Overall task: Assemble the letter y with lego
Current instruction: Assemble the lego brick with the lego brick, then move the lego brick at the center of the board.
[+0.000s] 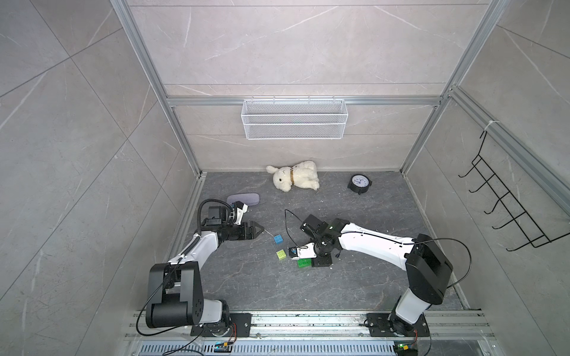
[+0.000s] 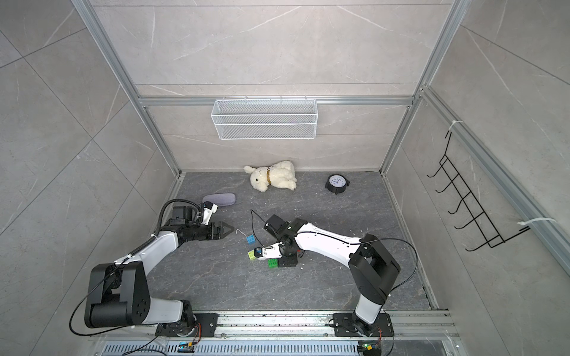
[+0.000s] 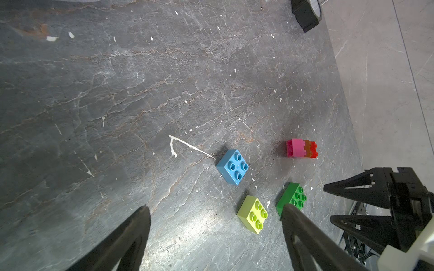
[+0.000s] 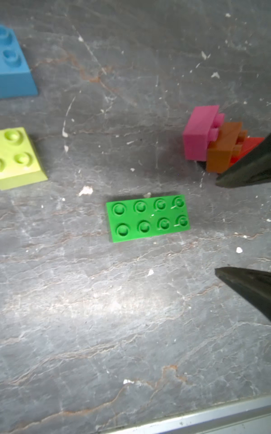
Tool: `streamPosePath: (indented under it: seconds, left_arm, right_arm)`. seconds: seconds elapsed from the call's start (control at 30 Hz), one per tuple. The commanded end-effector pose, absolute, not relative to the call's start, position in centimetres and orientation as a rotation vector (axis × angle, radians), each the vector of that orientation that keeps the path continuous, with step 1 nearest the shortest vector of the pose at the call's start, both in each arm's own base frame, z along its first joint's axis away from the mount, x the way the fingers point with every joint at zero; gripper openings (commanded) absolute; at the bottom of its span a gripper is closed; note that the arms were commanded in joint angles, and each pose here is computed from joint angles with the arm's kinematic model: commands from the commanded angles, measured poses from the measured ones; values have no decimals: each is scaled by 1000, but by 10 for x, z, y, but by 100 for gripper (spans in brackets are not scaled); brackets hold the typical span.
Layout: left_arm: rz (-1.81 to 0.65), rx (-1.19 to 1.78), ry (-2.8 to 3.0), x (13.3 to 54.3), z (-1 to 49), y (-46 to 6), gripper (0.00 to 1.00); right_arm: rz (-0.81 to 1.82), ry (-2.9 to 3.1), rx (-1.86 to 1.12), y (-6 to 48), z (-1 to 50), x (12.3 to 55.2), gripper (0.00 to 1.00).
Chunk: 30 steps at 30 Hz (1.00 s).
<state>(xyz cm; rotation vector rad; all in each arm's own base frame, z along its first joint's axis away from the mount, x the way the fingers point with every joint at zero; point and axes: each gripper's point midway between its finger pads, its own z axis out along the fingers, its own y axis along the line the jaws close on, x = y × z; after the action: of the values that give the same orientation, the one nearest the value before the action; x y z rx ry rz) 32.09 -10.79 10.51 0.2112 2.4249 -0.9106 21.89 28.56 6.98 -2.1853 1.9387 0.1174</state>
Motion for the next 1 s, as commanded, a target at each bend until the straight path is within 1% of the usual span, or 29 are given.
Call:
streamPosePath:
  seconds: [0.0, 0.3, 0.4, 0.5, 0.67, 0.8, 0.83, 0.97]
  left_arm:
    - [-900, 258, 2399, 319, 109, -110, 91]
    - [-895, 259, 2398, 319, 109, -109, 91]
    - [-896, 260, 2401, 319, 108, -109, 90]
    - [-895, 260, 2400, 319, 108, -109, 90]
    - [-895, 260, 2402, 319, 107, -109, 91]
    - [-895, 259, 2404, 319, 106, -109, 90]
    - [-896, 257, 2406, 319, 106, -109, 91]
    - [-902, 252, 2408, 319, 105, -110, 90]
  right_arm:
    - [143, 1923, -2110, 305, 66, 230, 60]
    - [227, 1901, -2157, 325, 48, 226, 61]
    - [231, 1901, -2169, 326, 41, 225, 60]
    - [240, 1910, -2172, 327, 36, 225, 57]
    - [253, 1929, -2192, 326, 24, 222, 49]
    - [246, 1927, -2203, 323, 22, 220, 35]
    - [240, 1929, -2200, 321, 24, 220, 32]
    - [219, 1965, -2167, 304, 30, 217, 29]
